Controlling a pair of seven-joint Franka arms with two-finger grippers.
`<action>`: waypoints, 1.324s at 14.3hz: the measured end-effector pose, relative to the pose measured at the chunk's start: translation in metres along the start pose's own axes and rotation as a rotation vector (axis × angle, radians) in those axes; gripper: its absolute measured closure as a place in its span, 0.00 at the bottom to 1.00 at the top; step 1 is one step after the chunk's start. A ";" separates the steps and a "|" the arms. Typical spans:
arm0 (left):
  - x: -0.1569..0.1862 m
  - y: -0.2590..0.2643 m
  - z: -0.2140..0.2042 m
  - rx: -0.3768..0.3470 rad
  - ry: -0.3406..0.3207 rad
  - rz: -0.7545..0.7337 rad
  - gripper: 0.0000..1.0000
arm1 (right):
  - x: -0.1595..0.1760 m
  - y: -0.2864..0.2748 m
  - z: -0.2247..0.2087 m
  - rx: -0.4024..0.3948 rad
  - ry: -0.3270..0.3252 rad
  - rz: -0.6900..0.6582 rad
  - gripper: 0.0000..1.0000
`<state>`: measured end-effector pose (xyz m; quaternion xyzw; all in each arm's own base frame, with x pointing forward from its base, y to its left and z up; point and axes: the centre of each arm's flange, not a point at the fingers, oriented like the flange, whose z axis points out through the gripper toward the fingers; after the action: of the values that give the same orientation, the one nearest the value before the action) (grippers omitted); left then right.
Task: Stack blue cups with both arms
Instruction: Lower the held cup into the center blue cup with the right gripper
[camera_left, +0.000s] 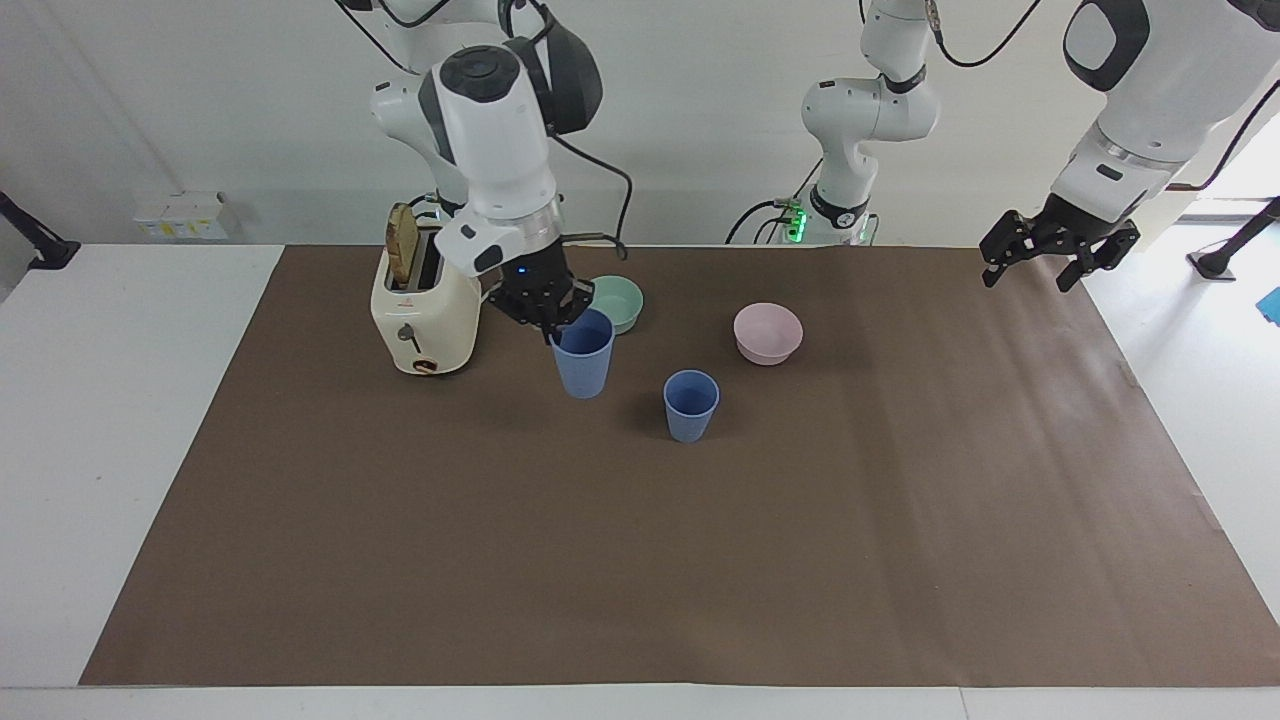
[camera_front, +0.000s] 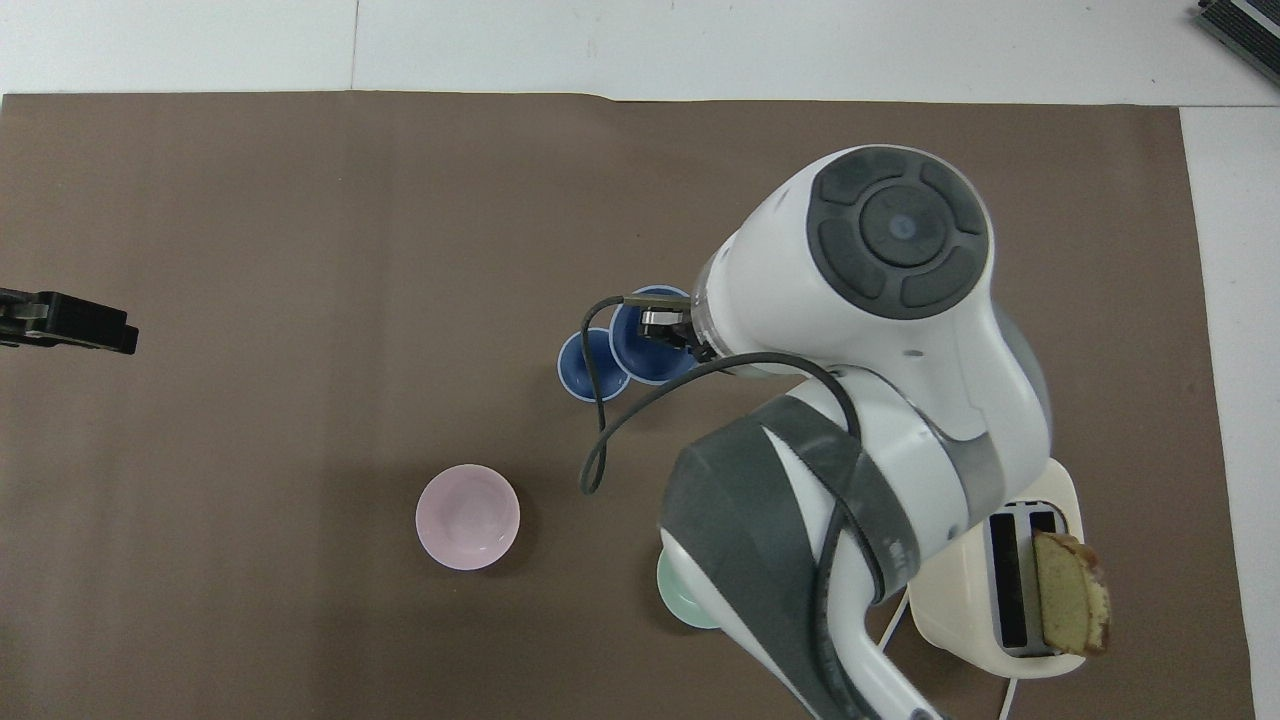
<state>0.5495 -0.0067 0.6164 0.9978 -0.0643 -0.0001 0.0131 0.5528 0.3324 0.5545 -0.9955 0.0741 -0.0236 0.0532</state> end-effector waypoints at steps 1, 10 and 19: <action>0.000 0.000 0.000 0.000 0.000 0.000 0.00 | -0.002 -0.007 0.006 0.000 -0.005 0.005 0.96; 0.000 0.000 0.000 0.000 0.000 0.000 0.00 | 0.002 -0.031 0.044 0.011 -0.013 0.030 0.96; 0.000 0.000 0.000 0.000 0.000 0.000 0.00 | 0.006 -0.034 0.086 -0.002 -0.037 0.031 0.96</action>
<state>0.5495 -0.0067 0.6164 0.9978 -0.0642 -0.0001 0.0131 0.5680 0.3738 0.4729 -0.9946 0.0883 -0.0043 0.0538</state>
